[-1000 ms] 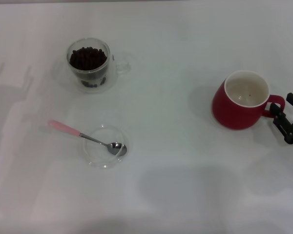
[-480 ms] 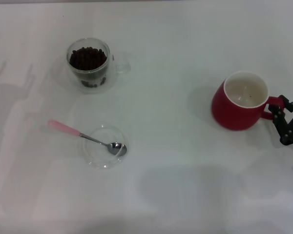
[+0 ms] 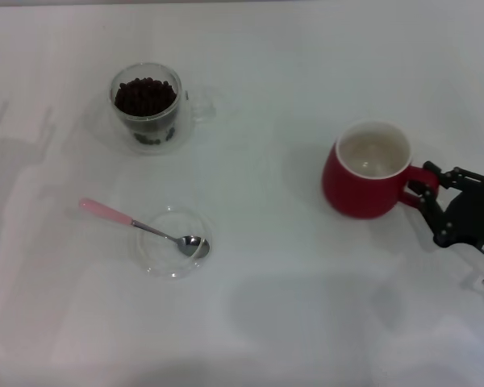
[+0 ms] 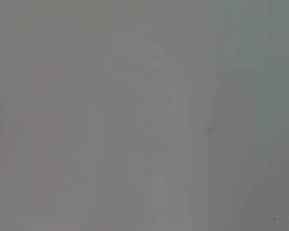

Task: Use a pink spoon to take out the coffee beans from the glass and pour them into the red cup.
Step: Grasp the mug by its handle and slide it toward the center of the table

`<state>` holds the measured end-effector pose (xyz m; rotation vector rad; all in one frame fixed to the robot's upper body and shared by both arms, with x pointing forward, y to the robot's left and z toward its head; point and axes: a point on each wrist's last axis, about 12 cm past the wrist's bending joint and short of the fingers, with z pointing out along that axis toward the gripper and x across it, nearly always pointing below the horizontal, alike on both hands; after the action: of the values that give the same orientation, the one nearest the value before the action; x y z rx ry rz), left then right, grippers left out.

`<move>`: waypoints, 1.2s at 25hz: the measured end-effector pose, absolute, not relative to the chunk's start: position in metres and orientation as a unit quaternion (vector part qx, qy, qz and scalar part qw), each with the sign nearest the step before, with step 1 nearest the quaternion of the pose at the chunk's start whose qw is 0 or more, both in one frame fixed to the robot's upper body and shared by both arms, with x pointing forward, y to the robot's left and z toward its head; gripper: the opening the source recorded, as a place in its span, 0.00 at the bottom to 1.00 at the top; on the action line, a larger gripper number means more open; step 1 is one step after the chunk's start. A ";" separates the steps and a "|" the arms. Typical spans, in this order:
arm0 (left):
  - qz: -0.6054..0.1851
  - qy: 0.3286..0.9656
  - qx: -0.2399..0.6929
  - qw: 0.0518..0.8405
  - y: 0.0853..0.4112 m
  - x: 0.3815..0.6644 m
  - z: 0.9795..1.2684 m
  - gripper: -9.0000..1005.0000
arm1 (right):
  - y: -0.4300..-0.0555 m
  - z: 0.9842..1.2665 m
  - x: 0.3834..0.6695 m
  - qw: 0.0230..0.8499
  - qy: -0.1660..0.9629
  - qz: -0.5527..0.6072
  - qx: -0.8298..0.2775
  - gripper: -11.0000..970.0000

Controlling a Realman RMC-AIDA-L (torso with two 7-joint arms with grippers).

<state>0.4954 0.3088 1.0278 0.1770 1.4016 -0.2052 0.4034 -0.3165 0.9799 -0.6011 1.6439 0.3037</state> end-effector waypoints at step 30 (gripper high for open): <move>-0.089 0.645 0.081 0.755 0.311 0.493 1.027 0.70 | -0.291 0.980 0.408 0.613 0.699 0.190 -0.316 0.32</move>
<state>0.4928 0.3114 1.0266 0.1767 1.4067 -0.1951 0.4082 -0.2910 0.9802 -0.7294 1.6109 0.4382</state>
